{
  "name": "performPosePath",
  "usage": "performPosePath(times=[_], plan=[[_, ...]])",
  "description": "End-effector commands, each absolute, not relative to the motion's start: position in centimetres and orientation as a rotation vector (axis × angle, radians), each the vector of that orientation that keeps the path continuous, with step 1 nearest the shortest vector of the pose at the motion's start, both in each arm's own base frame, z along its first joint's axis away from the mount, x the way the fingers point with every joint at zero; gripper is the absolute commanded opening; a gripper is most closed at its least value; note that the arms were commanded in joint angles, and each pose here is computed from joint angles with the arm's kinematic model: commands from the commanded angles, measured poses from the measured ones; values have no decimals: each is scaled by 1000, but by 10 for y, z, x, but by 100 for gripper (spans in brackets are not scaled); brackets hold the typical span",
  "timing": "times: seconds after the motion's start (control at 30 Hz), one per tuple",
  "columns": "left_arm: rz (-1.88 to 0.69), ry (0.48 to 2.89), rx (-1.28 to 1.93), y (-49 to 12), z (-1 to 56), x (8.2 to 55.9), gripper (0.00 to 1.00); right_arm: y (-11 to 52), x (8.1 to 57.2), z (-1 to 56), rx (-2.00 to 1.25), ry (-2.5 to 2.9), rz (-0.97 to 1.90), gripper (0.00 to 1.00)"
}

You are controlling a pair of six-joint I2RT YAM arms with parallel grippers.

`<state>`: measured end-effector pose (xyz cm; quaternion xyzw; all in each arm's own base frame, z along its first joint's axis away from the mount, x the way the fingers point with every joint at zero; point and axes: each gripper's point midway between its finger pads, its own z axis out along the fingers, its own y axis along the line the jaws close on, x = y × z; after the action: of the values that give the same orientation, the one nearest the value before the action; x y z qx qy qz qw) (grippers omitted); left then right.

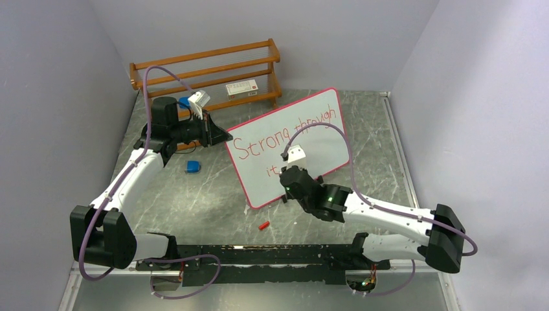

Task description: Write a sentence on the whiteboard

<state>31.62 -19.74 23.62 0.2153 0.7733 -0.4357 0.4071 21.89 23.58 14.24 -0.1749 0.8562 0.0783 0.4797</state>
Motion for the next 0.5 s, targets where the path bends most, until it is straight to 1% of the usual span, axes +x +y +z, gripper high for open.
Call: performPosePath(times=[0.0,0.27,0.47], plan=[[-993,2078,513,-189,200,320,5,232,227,165,-367,2024,224,0],[-994,2080,512,-189,199,320,5,204,245,171,-315,2023,219,0],[-996,2085,512,-189,197,320,5,198,250,165,-307,2031,221,0]])
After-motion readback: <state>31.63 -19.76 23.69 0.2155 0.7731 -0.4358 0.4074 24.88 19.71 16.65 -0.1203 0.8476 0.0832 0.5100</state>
